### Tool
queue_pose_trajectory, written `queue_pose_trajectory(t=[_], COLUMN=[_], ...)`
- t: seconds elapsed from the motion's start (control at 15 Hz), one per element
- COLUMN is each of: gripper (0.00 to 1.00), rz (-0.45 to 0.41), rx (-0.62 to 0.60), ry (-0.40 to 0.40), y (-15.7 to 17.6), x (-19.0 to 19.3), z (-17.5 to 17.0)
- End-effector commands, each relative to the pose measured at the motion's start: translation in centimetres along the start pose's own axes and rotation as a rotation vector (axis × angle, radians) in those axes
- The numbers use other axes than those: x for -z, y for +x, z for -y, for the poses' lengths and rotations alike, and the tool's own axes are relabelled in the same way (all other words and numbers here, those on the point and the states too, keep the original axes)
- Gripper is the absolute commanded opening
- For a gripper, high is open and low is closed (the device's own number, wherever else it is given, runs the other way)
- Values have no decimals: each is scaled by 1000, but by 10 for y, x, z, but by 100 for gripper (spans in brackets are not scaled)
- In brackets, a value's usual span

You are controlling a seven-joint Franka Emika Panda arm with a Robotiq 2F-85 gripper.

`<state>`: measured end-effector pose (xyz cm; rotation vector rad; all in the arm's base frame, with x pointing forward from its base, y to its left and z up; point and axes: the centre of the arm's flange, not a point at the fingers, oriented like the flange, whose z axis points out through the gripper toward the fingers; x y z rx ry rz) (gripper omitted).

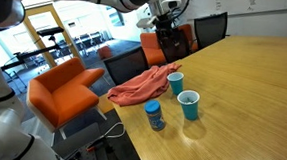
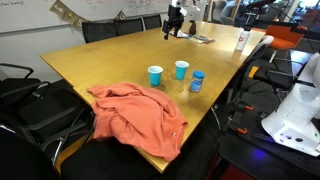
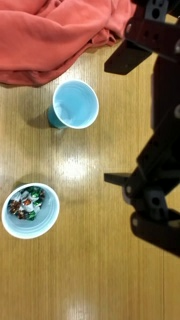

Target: Pour the contents of the left cup into the right cup

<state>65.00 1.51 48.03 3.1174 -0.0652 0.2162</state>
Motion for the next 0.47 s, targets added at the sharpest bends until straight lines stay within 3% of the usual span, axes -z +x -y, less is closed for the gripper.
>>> queue_pose_trajectory(t=[0.0, 0.4], gripper=[100, 100], rz=[13, 18], rx=[2, -4], ry=[-2, -10], y=[-52, -94], x=[36, 43], z=[-27, -40])
